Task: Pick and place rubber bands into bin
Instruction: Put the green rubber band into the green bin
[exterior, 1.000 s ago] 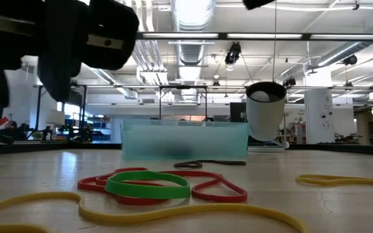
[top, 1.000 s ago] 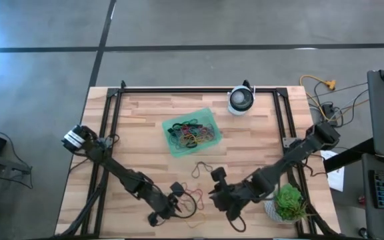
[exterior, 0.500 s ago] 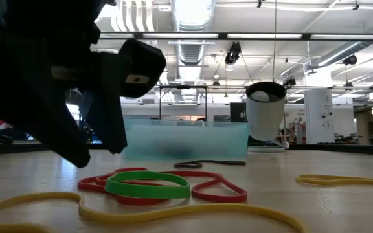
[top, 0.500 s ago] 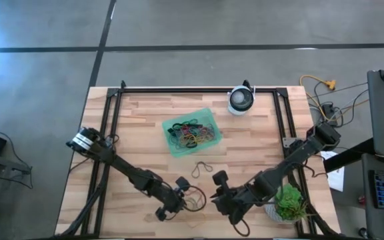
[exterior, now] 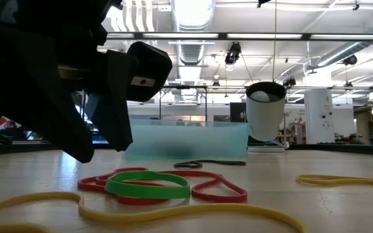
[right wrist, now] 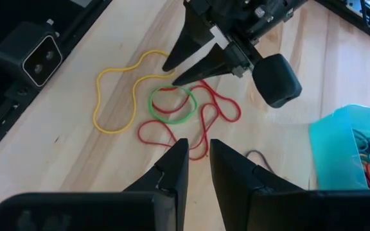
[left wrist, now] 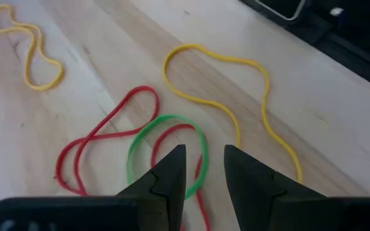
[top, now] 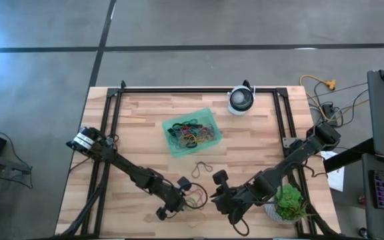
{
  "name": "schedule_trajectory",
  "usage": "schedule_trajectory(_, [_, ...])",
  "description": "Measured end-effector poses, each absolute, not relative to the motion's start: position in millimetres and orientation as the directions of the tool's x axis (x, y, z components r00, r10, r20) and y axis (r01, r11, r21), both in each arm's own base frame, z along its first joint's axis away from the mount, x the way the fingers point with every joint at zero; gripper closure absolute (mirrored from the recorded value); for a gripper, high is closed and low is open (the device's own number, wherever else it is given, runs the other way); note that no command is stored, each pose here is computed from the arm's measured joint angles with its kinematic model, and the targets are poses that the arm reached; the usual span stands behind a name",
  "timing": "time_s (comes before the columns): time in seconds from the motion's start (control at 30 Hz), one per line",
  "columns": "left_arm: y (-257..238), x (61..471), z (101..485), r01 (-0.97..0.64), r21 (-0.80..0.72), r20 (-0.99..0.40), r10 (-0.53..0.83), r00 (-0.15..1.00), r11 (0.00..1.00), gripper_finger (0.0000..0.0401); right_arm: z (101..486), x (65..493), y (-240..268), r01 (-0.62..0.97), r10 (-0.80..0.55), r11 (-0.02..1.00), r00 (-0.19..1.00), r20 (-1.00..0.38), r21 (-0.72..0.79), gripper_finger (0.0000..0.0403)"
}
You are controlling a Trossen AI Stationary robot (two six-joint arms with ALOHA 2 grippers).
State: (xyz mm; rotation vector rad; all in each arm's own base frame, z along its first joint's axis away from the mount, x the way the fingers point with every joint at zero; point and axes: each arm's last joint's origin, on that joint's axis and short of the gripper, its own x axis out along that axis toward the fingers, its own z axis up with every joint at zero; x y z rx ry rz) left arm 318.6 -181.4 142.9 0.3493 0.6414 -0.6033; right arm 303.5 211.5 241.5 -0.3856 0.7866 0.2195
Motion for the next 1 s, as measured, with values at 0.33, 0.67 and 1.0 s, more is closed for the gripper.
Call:
schedule_trajectory(0.33, [-179.8, 318.5, 141.6, 0.631, 0.136, -0.639, -0.419, 0.645, 0.764, 0.0310, 241.4, 303.6, 211.5, -0.333, 0.050, 0.908, 0.688, -0.724, -0.254, 0.0344])
schedule_trajectory(0.67, [-180.3, 321.2, 124.6, 0.638, 0.143, -0.648, -0.416, 0.638, 0.756, 0.0310, 241.3, 303.6, 211.4, -0.325, 0.050, 0.913, 0.688, -0.724, -0.245, 0.0344])
schedule_trajectory(1.0, [-180.2, 328.1, 120.0, 0.636, 0.137, -0.649, -0.416, 0.637, 0.760, 0.0310, 238.2, 302.5, 210.7, -0.319, 0.046, 0.917, 0.681, -0.731, -0.240, 0.0342])
